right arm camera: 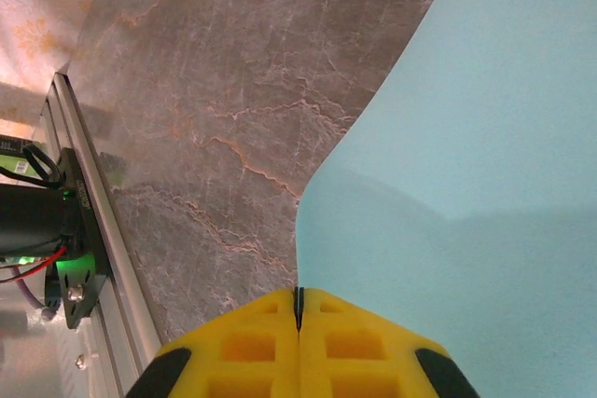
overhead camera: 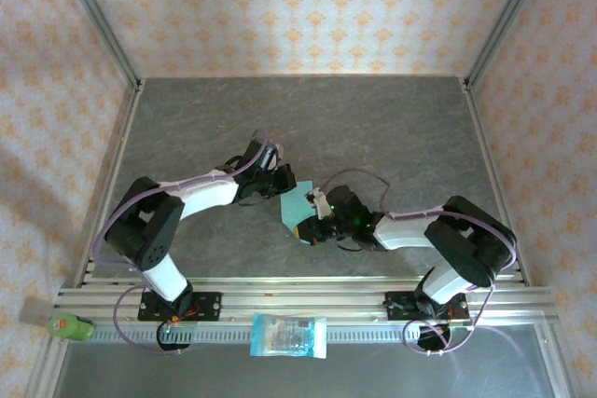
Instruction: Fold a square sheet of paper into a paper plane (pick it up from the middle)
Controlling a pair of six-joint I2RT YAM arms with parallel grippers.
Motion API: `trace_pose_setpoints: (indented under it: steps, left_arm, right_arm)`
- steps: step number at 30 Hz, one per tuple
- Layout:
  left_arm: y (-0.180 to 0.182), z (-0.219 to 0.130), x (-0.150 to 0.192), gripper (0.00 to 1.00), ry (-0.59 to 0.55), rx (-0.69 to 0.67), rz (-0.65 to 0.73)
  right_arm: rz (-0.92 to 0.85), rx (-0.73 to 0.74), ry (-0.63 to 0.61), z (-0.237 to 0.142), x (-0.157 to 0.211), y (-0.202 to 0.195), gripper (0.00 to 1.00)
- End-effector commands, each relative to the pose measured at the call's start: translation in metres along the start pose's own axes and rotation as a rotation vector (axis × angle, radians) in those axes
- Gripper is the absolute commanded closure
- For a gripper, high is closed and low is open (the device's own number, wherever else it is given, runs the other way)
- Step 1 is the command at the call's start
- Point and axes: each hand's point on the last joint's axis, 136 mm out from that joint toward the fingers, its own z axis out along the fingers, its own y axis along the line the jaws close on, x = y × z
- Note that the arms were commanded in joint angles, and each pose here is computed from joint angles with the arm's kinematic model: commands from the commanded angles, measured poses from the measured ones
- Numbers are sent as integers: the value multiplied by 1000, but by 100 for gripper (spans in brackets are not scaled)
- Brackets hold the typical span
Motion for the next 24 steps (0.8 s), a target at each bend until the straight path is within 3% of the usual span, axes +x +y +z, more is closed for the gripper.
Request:
trace_pose_setpoints:
  steps: [1,13,24]
  left_arm:
    - [8,12,10,97,48,-48,33]
    - [37,38,24,100,96,-149,48]
    - [45,42,28,100,112,-186,62]
  right_arm:
    - [-1,-36,-31,-2,-8,8,100]
    - [4,-35,-35,1,-15,7,100]
    - [41,39,-34,-1,-23,-23,100]
